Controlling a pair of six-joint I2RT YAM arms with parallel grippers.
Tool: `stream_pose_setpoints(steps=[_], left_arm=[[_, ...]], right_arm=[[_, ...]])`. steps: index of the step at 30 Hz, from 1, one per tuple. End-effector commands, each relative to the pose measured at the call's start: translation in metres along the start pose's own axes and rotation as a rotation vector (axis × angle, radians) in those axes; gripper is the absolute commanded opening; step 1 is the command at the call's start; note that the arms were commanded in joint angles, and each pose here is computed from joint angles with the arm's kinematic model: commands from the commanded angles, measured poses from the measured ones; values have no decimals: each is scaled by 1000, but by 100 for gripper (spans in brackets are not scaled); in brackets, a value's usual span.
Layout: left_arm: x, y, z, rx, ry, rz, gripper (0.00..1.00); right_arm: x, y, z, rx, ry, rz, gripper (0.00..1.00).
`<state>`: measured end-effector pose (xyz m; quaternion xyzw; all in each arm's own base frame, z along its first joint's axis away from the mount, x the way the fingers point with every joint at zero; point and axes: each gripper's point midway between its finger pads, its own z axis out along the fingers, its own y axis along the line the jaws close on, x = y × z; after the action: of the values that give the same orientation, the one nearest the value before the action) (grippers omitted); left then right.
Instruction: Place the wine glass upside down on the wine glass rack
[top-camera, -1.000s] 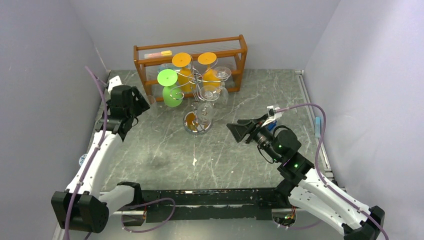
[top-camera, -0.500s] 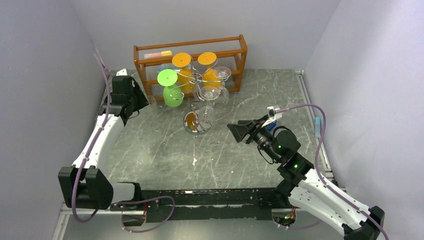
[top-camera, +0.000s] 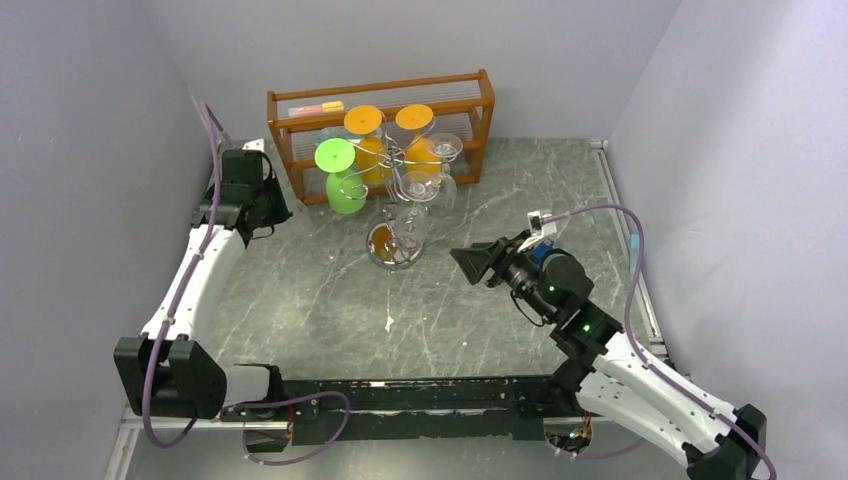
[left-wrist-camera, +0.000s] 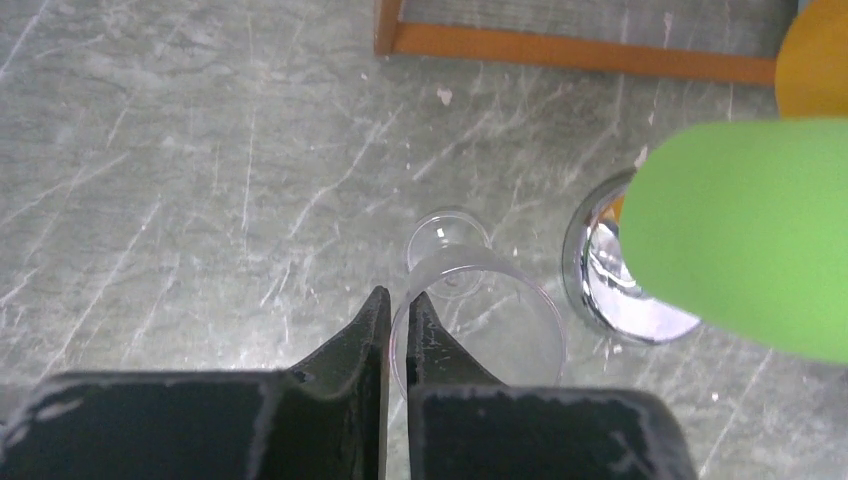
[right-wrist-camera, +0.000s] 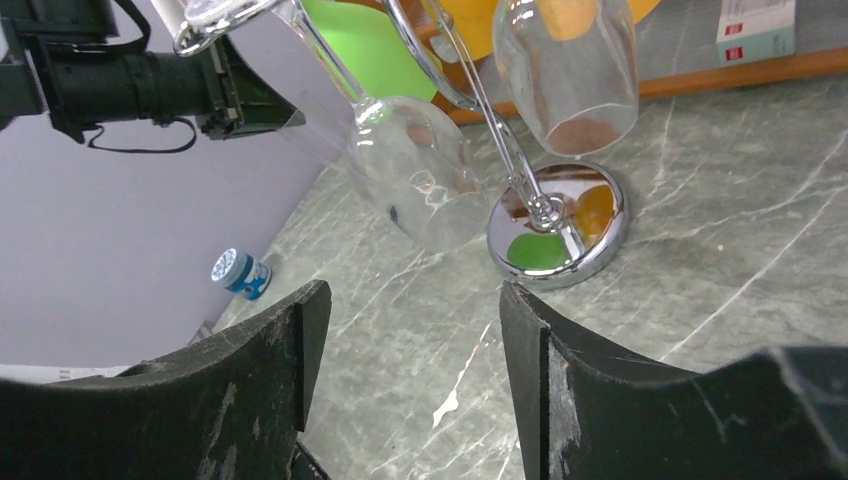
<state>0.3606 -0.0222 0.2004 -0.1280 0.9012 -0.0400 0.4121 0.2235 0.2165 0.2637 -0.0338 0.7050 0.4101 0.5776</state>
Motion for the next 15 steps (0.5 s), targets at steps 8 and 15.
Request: stream_pose_setpoints(steps=[8, 15], left_arm=[[44, -35, -87, 304, 51, 162, 5], [70, -106, -136, 727, 67, 314, 5]], right_arm=[[13, 11, 0, -52, 39, 147, 66], [7, 11, -4, -47, -6, 263, 68]])
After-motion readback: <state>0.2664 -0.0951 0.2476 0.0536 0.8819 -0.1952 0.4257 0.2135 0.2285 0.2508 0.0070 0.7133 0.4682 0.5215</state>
